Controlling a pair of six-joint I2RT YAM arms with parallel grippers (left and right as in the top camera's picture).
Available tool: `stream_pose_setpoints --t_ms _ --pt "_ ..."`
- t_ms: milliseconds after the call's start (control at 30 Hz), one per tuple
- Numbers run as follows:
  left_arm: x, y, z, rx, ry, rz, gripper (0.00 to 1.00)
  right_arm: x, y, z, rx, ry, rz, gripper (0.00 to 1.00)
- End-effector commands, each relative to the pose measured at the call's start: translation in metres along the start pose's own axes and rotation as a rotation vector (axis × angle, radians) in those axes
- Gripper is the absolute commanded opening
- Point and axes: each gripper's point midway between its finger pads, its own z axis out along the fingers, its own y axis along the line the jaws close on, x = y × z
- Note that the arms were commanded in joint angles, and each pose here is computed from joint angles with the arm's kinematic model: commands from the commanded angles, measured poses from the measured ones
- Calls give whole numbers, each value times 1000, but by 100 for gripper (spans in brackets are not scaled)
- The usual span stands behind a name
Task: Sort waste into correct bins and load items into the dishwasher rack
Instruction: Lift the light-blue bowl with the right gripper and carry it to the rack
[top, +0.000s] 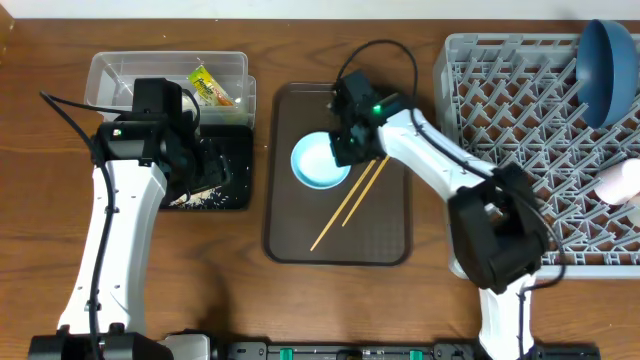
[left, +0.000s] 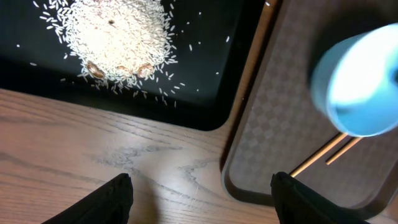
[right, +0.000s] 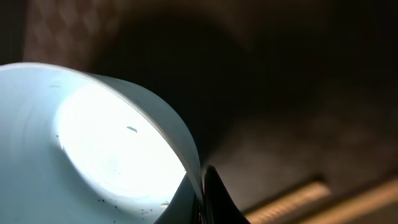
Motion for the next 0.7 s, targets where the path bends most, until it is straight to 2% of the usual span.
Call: stream_pose_setpoints --t_ms 0,200,367,500,667 --pt "-2 2 -5 -6 -15 -1 74 -52 -29 -82 119 -244 28 1" --pt "-3 1 -5 -5 -16 -1 74 -80 -106 -196 527 -509 34 1" --pt "-3 1 -5 -5 -16 -1 74 -82 -165 -277 917 -618 69 1" --pt "-3 1 -5 -5 -16 -1 74 -78 -202 -312 1156 -606 96 1" --pt "-3 1 -5 -5 -16 -1 74 -72 -240 -323 1253 -591 187 1"
